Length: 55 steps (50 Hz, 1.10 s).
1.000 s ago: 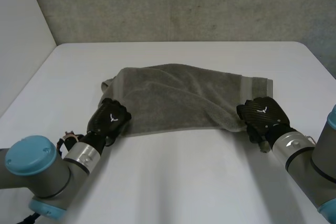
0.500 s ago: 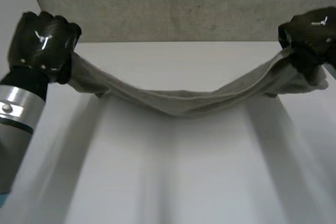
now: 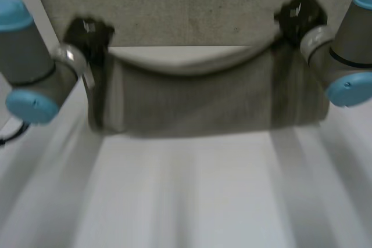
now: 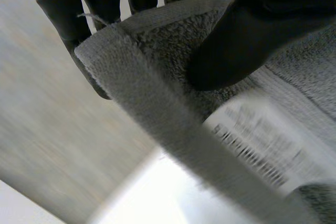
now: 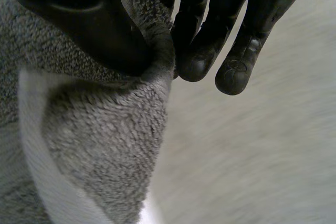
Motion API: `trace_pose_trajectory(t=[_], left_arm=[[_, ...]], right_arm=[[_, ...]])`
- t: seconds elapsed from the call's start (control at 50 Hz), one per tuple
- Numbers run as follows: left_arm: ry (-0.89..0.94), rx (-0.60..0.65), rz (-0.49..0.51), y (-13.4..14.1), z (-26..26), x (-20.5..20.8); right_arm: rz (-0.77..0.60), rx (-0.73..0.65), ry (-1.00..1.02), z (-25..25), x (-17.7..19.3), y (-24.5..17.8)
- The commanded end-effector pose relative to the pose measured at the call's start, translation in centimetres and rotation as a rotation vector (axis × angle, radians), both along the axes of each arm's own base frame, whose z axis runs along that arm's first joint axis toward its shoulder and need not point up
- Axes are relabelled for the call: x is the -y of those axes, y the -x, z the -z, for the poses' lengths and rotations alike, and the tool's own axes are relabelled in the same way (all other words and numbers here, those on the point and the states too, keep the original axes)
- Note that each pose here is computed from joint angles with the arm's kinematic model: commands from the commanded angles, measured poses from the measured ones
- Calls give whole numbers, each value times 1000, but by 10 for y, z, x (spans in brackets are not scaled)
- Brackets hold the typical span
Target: Fold the towel.
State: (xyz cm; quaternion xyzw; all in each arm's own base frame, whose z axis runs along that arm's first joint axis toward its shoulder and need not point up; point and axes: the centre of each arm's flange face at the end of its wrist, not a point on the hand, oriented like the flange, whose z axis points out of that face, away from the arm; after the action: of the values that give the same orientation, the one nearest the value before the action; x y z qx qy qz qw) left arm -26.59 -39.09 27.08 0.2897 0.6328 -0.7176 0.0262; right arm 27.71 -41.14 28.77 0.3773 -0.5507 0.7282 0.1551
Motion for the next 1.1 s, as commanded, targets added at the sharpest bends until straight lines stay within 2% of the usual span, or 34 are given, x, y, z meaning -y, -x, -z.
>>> trace_pose_trajectory(t=[0.02, 0.06, 0.14, 0.2, 0.28, 0.3, 0.32, 0.4, 0.54, 0.68, 0.76, 0.86, 0.96, 1.0, 1.1], left_arm=[[451, -233, 15, 16, -108, 11], [500, -282, 18, 13, -121, 8], [498, -329, 45, 11, -117, 4], [424, -327, 46, 9, -91, 2], [231, -257, 25, -2, -23, -1], [167, -231, 32, -8, 0, -5], [166, -231, 32, -8, 0, -5], [22, -180, 70, -21, 61, -25], [-80, -149, 113, -31, 110, -62], [-135, -139, 141, -39, 115, -103], [-102, -145, 93, -59, 95, -121], [-39, -153, 53, -78, 65, -138], [-22, -151, 70, -87, 45, -148], [-45, -147, 109, -85, 47, -149], [-123, -145, 118, -83, 67, -134]], right_arm=[[-88, 367, 369, -69, 3, -4], [-116, 416, 387, -81, -12, -1], [-116, 392, 335, -69, -18, 0], [-104, 362, 233, -46, -22, 1], [-97, 316, 99, -19, -28, 4], [-102, 294, 30, -5, -32, 4], [-118, 268, -48, 11, -38, 3], [-161, 208, -188, 46, -53, 3], [-167, 94, -416, 114, -86, 27], [-116, 65, -436, 100, -123, 52], [-76, 78, -410, 67, -152, 72], [-20, 88, -411, 37, -168, 91], [18, 102, -390, 17, -161, 107], [5, 103, -383, 15, -156, 107], [-16, 91, -458, 37, -133, 103]])
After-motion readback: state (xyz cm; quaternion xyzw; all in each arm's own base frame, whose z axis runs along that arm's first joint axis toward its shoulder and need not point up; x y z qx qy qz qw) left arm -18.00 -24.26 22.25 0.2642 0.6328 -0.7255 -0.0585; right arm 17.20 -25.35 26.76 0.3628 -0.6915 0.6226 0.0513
